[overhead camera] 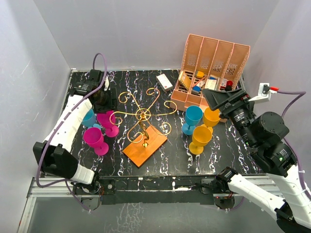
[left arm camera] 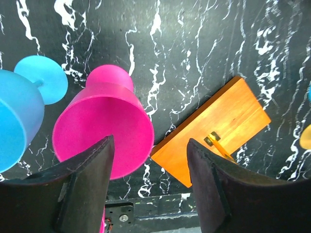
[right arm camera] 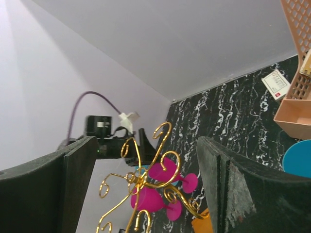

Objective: Take the wine glass off the wine glass rack

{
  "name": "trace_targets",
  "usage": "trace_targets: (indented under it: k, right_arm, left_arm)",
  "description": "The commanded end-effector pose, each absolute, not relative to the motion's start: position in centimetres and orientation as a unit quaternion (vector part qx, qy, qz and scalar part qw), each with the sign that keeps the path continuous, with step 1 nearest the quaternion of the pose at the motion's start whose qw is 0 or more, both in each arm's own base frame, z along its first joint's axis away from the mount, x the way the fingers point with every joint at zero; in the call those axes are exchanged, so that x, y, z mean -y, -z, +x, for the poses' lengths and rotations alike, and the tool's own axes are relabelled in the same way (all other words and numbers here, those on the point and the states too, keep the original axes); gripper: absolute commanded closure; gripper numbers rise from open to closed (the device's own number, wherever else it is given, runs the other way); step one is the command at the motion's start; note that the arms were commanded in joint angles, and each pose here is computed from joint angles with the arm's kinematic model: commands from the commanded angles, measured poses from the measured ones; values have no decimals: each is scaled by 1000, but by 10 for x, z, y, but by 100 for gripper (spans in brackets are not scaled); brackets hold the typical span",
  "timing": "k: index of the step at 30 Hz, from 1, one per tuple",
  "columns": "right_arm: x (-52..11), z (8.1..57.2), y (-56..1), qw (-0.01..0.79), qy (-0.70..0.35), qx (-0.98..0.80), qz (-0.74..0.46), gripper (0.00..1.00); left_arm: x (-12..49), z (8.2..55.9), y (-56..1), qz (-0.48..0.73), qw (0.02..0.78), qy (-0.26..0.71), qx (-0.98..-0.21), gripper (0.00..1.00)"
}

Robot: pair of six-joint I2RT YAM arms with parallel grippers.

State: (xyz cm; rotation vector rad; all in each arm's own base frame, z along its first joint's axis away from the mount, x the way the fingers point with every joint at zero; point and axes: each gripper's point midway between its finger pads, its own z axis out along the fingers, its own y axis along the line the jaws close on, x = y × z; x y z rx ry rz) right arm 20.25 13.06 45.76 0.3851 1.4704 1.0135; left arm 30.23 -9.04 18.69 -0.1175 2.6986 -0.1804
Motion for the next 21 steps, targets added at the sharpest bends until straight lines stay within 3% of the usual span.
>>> trace_targets:
  k: [1,12,21]
  right_arm:
    - [-123,205,-472,638,-415,-629,158,4]
    - [-132,214,-487,664,-353,-656,70,1]
    - [-123,217,-510,701,-307,-643,35,2]
  left_arm:
    - [86,296,-237,-48,274,79,-957,39]
    - [76,287,-311,-71,373,90,-921,31]
    - [70,266,-426,-76,563,153,-808,26]
